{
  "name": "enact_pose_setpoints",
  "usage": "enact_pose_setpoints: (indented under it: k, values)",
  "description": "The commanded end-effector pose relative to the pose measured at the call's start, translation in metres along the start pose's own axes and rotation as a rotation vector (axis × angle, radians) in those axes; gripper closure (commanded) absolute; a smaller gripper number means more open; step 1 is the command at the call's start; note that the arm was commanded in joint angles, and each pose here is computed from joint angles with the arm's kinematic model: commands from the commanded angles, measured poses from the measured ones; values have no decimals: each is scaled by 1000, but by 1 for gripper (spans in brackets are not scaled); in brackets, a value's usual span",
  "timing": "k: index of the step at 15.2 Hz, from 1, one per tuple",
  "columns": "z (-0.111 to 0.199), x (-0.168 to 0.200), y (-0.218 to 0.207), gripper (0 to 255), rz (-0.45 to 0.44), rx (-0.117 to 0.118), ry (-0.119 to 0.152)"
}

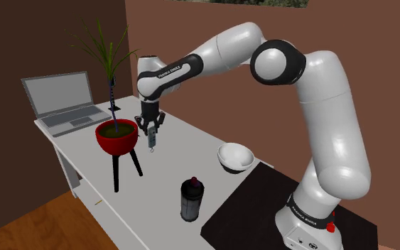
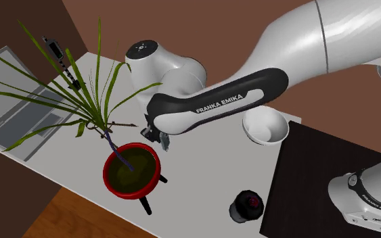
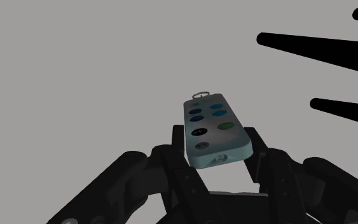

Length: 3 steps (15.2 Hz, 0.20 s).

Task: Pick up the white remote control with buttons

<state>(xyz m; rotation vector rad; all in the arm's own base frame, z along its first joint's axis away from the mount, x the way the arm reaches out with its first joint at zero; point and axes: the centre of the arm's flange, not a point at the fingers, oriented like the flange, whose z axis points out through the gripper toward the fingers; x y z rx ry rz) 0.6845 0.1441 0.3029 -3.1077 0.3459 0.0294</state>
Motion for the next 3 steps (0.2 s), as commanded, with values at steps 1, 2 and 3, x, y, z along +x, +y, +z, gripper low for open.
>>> enact_pose_setpoints:
  k: [1, 2, 3]
  values:
    - [-11, -1, 0, 255, 0, 0, 0]
    - [-12, -1, 0, 255, 0, 0, 0]
    - [-12, -1, 0, 255, 0, 0, 0]
